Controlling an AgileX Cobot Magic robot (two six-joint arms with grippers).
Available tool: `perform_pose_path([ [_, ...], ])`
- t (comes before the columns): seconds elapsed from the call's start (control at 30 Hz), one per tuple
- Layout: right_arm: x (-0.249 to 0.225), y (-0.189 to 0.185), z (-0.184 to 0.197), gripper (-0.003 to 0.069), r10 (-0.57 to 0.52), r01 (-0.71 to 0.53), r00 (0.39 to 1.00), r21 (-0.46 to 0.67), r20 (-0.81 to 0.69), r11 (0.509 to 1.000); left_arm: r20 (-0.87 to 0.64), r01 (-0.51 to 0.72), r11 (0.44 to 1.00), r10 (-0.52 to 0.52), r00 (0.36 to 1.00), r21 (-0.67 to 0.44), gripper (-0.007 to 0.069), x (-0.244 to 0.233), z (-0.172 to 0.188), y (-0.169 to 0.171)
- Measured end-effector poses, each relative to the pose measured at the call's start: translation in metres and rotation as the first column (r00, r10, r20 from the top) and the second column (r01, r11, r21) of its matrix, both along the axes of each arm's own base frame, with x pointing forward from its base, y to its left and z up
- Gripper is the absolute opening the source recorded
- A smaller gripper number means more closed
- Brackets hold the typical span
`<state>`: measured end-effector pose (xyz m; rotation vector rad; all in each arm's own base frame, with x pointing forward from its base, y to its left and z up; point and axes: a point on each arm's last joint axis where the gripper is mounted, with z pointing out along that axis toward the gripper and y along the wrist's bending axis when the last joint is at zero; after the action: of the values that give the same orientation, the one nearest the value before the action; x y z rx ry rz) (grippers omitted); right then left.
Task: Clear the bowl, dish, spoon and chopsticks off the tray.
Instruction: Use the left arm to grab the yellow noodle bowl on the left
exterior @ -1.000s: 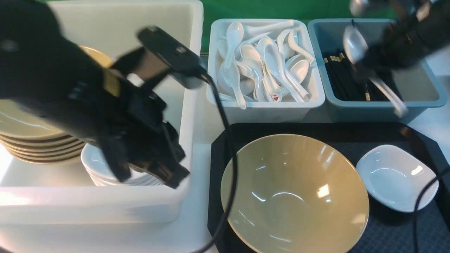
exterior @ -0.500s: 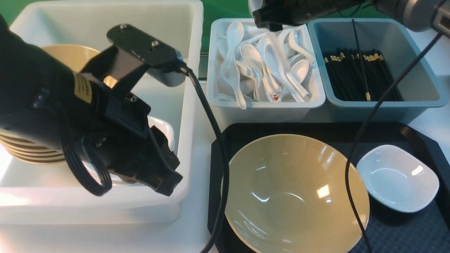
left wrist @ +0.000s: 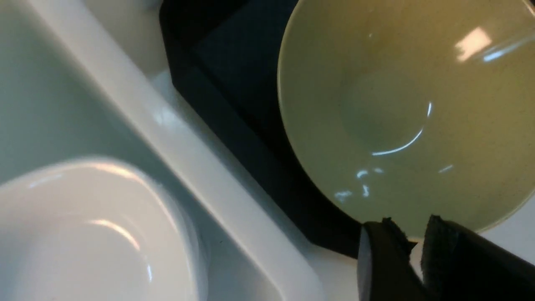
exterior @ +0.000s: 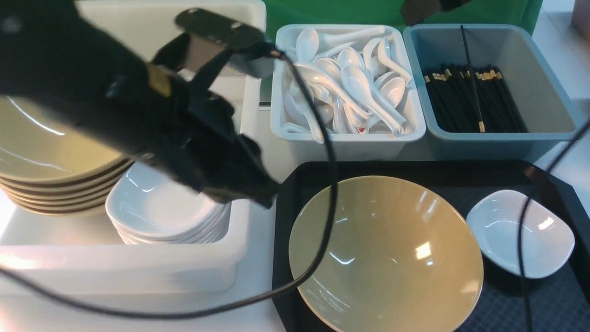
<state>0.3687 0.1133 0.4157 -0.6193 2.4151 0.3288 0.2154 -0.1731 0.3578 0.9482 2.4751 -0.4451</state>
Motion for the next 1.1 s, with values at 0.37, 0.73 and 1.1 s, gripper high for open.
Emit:
perform_pose_path([
  [0.37, -0.170, -0.051, 0.001, 0.0363, -0.007, 0.012, 0.999, -0.153, 0.032, 0.988, -0.063, 0.190, 0.968, -0.182, 0.981, 0.165, 0.0516, 0.049, -0.051, -0.074],
  [0.73, -0.282, -0.083, -0.009, 0.0261, -0.055, 0.073, 0.913, -0.030, 0.405, 0.997, -0.048, 0.098, 0.931, -0.086, 0.995, 0.353, 0.0519, 0.096, -0.123, -0.099],
  [1.1, -0.271, -0.080, -0.025, 0.0239, -0.063, 0.081, 0.949, -0.045, 0.310, 0.996, -0.141, 0.063, 0.953, -0.022, 0.990, 0.298, 0.0090, 0.094, -0.129, -0.107],
])
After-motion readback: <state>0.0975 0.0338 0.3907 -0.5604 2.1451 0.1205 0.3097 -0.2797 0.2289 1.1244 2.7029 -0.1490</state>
